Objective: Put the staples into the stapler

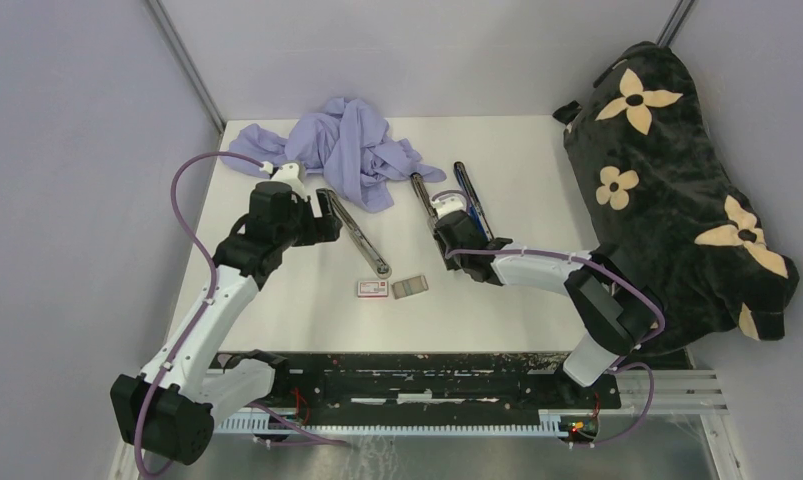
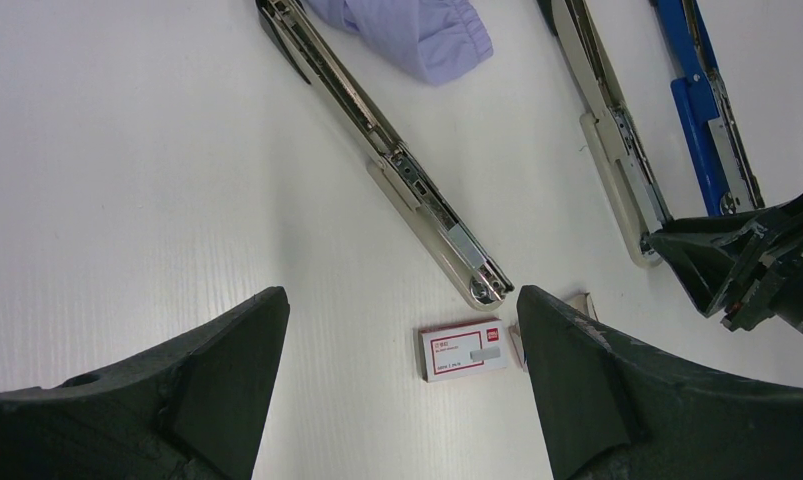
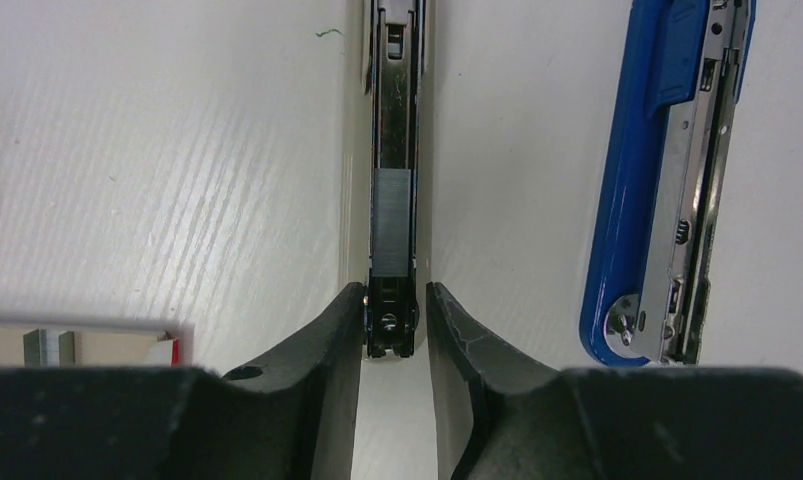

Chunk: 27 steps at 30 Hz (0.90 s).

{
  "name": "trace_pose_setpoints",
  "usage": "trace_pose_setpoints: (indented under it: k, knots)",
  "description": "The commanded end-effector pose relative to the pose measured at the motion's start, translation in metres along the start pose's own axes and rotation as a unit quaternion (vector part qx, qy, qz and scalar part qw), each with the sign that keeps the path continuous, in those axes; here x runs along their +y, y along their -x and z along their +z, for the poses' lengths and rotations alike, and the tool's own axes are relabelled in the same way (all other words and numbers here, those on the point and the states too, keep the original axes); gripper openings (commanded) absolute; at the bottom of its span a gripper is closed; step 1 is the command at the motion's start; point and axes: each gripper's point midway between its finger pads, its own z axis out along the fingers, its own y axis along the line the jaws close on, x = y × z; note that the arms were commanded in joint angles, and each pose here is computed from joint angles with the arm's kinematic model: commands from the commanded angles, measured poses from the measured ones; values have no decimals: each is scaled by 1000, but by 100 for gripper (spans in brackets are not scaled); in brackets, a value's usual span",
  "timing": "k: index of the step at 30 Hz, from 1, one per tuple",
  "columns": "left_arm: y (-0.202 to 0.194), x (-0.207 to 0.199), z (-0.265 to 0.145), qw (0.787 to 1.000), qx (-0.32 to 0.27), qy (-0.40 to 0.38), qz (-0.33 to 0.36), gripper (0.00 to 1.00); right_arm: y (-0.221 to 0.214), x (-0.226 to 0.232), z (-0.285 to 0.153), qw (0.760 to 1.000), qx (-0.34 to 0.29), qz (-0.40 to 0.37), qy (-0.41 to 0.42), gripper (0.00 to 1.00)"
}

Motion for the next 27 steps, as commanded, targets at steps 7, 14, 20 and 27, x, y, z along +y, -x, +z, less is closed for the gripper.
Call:
trace_pose_setpoints:
  k: [7,14,20,27]
  knots:
    - [-3,-17,7,998,12,-39,-40,91,60,13,-45,998,-34,15,51,44]
    - [-40,-31,23,989,73,-78,-99,90,55,34,-61,996,19,32,85,47]
    - [-63,-31,31,983,101,-78,-133,89,37,63,-64,991,68,33,112,49]
    - [-89,-30,37,975,121,-80,-168,89,18,93,-63,984,127,15,121,50]
